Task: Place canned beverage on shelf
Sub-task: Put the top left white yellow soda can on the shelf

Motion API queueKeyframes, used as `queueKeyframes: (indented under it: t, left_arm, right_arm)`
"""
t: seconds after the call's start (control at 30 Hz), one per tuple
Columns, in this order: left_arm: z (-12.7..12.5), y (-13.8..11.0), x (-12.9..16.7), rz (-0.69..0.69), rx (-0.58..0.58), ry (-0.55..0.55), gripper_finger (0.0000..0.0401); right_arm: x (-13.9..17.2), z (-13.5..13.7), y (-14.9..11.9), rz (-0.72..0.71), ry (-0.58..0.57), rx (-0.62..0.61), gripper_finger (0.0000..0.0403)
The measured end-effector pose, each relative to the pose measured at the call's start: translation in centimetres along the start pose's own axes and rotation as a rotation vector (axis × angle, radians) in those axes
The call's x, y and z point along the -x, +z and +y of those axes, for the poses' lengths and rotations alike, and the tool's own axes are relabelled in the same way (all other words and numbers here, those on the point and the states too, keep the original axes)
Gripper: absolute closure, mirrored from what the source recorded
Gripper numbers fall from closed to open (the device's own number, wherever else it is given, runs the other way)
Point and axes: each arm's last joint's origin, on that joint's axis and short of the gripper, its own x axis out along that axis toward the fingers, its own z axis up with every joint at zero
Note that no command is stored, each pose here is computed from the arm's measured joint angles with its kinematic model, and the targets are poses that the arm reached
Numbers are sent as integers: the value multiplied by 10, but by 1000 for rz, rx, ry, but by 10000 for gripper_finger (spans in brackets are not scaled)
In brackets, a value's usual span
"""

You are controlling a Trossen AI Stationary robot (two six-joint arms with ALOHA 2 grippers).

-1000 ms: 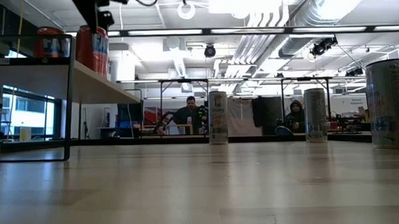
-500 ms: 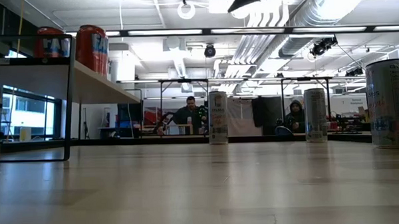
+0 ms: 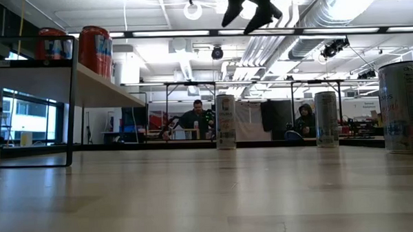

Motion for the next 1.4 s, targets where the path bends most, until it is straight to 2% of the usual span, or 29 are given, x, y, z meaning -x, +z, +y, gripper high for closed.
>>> queueKeyframes:
  t: [0.13,0.3,0.57,0.7,0.97,1.17,1.33,1.4]
  left_arm:
    - [2,0,-4,8,5,-4,43]
    - [6,-1,-11,25,14,-8,43]
    - [7,-1,-14,32,28,-9,43]
    - [0,0,0,-3,11,0,43]
    - [-16,4,32,-117,-120,31,43]
    - [-22,2,41,-137,-103,34,43]
    - [-33,0,61,-182,-127,46,43]
    - [-37,-1,68,-198,-135,50,43]
  right_arm:
    - [-24,-13,3,20,26,65,4]
    - [-56,-30,6,22,167,107,4]
    - [-100,-63,-3,89,277,196,4]
    - [-108,-73,-5,96,301,207,4]
    - [-111,-79,-1,63,290,176,4]
    - [-125,-76,-9,100,314,177,4]
    - [-134,-74,-14,111,366,211,4]
    - [-140,-73,-19,137,354,221,4]
